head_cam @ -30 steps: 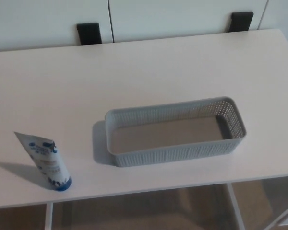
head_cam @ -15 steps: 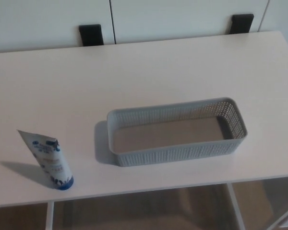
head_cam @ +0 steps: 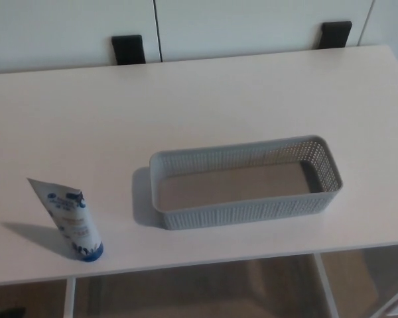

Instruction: The robot walks towards a table in front, picks a shampoo with left hand and puts it in a small grey container

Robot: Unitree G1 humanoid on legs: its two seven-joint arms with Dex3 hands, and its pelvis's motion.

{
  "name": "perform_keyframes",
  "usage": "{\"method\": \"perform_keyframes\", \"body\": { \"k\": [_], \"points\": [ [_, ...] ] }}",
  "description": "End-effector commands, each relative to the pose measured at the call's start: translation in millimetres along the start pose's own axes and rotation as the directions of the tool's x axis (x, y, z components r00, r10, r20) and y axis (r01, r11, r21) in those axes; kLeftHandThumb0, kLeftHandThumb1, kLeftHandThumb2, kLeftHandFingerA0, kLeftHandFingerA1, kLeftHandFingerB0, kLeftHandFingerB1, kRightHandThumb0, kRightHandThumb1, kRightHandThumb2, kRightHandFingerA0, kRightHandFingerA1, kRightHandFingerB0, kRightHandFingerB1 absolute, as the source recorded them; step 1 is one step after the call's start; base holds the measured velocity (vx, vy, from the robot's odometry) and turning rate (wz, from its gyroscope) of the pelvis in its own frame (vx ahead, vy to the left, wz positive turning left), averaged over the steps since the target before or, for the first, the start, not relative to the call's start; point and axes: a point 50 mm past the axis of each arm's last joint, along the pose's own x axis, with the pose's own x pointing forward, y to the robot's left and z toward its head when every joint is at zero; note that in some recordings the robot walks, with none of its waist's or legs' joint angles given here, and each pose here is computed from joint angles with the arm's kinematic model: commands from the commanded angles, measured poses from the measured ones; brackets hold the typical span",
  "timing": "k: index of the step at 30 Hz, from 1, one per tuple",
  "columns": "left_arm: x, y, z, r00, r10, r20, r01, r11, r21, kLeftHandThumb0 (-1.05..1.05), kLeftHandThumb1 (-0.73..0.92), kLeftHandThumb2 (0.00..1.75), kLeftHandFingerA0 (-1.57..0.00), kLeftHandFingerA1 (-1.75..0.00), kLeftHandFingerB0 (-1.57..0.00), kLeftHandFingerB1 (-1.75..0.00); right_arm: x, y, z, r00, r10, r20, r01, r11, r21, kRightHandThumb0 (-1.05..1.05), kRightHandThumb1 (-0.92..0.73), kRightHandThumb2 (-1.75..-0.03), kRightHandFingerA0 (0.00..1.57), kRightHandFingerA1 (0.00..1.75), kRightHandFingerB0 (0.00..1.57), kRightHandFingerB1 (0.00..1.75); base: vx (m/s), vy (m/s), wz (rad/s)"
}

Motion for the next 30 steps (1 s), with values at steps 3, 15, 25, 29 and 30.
{"method": "perform_keyframes", "body": {
  "k": [3,15,25,29,30],
  "points": [
    [-20,28,107,0.851,0.022,0.524,-0.001,0.999,-0.040,-0.50,0.47,0.55,-0.43,-0.38,-0.29,-0.31,1,-12,-5,0.998,-0.026,-0.049,0.028,0.999,0.030,-0.31,-0.69,-0.60,0.64,0.45,0.46,0.37,0.00,0.000,0.00],
    [32,40,87,0.830,0.275,0.486,-0.196,0.958,-0.209,-0.46,0.38,0.70,-0.21,-0.60,-0.03,-0.53,0,-13,-6,0.999,-0.022,-0.037,0.023,0.999,0.028,-0.35,-0.70,-0.60,0.65,0.47,0.47,0.37,0.00,0.000,0.01],
    [64,42,64,0.900,0.261,0.349,-0.179,0.952,-0.250,-0.58,0.37,0.74,0.00,-0.59,0.00,-0.32,1,-15,-4,0.998,-0.028,-0.048,0.030,0.999,0.043,-0.33,-0.70,-0.60,0.63,0.46,0.47,0.37,0.00,0.000,0.00],
    [67,43,56,0.900,0.286,0.328,-0.197,0.940,-0.278,-0.53,0.33,0.71,0.00,-0.54,0.00,-0.33,1,-20,-1,0.999,-0.042,-0.018,0.043,0.998,0.039,-0.32,-0.70,-0.60,0.63,0.46,0.45,0.37,0.00,0.000,0.00],
    [67,42,55,0.900,0.290,0.324,-0.201,0.938,-0.282,-0.53,0.33,0.71,0.00,-0.54,0.00,-0.33,1,-22,-1,0.999,-0.045,-0.012,0.045,0.998,0.036,-0.32,-0.70,-0.60,0.63,0.46,0.45,0.37,0.00,0.000,0.00]
  ]
}}
